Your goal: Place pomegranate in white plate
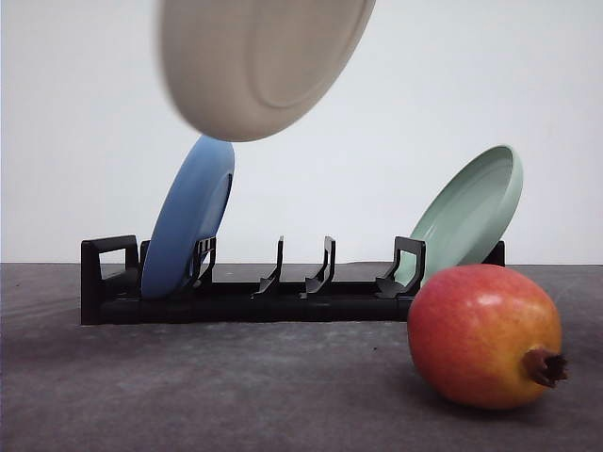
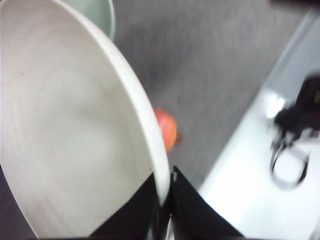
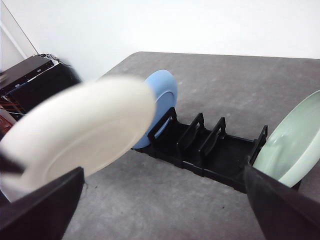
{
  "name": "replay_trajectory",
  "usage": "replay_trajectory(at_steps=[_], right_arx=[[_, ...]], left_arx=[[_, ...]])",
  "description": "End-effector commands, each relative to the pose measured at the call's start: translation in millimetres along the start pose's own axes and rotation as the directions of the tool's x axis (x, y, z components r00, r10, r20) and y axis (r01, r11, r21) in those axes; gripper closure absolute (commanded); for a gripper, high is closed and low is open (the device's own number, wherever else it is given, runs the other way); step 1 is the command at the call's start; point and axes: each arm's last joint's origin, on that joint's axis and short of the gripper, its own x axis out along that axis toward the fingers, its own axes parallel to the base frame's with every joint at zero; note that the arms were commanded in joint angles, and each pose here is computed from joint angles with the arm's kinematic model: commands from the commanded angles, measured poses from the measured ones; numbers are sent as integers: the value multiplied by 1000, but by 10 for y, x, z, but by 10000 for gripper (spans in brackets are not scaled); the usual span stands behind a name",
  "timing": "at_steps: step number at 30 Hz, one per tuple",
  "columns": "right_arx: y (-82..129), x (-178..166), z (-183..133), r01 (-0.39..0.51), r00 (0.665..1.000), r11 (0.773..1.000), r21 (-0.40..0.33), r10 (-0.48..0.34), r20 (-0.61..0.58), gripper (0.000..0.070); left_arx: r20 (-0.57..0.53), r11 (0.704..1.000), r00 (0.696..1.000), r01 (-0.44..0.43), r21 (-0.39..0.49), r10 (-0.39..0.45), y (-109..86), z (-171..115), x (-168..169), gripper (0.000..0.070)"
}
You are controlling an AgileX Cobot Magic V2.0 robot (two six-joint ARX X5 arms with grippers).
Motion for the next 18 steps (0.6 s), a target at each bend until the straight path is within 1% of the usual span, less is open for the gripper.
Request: replay_trajectory(at_steps=[1, 4, 7, 9, 13, 15, 18], right_arx=[[19, -16, 44, -3, 1000, 1000, 6, 3, 14, 49], [19, -16, 43, -3, 1000, 1000, 10, 3, 14, 49], [18, -16, 40, -2, 1000, 1000, 12, 2, 11, 49], [18, -16, 38, -2, 1000, 1000, 14, 2, 9, 49], [18, -16, 38, -2, 1000, 1000, 14, 2, 9, 49], [18, -16, 37, -2, 1000, 1000, 14, 2, 9, 49], [18, -16, 37, -2, 1000, 1000, 14, 2, 9, 49]], left_arx=[[-22, 998, 999, -41, 53, 42, -106, -2, 27, 699], [-71, 988, 991, -109, 109, 117, -259, -136, 149, 699], [-122, 975, 974, -171, 141, 189, -353, -309, 326, 699], [-169, 968, 960, -198, 152, 223, -374, -444, 467, 699], [-240, 959, 935, -227, 168, 263, -361, -697, 777, 699], [-256, 955, 925, -240, 174, 279, -344, -807, 919, 699], [-256, 951, 920, -258, 173, 296, -323, -955, 1119, 699]])
